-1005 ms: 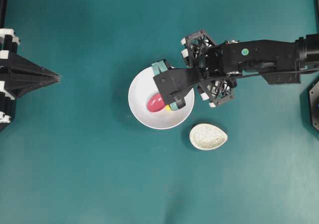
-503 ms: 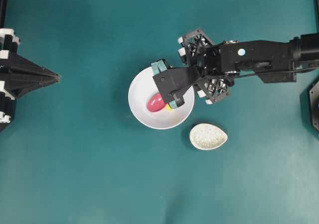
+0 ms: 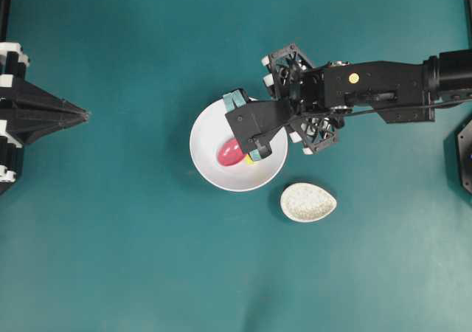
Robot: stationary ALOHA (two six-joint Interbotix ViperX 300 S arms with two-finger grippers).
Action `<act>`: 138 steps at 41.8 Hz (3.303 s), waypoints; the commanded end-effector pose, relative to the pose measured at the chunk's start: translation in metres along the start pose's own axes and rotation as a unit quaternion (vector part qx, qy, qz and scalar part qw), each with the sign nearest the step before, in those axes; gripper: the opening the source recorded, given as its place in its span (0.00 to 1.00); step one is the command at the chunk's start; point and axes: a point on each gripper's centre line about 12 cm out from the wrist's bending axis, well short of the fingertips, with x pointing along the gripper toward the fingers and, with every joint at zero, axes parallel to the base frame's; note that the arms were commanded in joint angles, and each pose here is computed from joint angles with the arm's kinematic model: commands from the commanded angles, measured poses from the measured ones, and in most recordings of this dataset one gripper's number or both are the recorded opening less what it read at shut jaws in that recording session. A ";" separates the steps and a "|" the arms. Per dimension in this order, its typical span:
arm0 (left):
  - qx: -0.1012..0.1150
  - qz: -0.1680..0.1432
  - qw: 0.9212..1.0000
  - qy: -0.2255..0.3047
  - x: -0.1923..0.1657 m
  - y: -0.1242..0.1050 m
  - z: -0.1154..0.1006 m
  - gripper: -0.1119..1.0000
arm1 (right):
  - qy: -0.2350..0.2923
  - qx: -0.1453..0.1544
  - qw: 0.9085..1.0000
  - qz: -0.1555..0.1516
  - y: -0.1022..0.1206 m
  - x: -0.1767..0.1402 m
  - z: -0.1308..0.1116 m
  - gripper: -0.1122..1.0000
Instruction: Scoop the yellow hexagonal prism block from the bowl with a spoon using the right arm.
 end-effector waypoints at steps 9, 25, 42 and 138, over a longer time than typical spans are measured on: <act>0.002 0.001 1.000 -0.012 0.002 0.000 0.010 0.10 | -0.010 0.003 1.000 -0.005 -0.002 -0.009 0.003 0.36; 0.002 0.000 1.000 -0.008 0.002 0.000 0.009 0.10 | -0.032 0.011 0.999 -0.020 -0.007 -0.037 0.004 0.31; 0.002 0.000 1.000 -0.008 0.002 0.000 0.009 0.10 | -0.043 0.008 0.999 -0.026 -0.003 -0.061 0.004 0.28; 0.002 0.000 1.000 0.005 0.004 0.000 0.005 0.10 | -0.149 0.290 0.941 0.091 0.129 -0.116 -0.065 0.20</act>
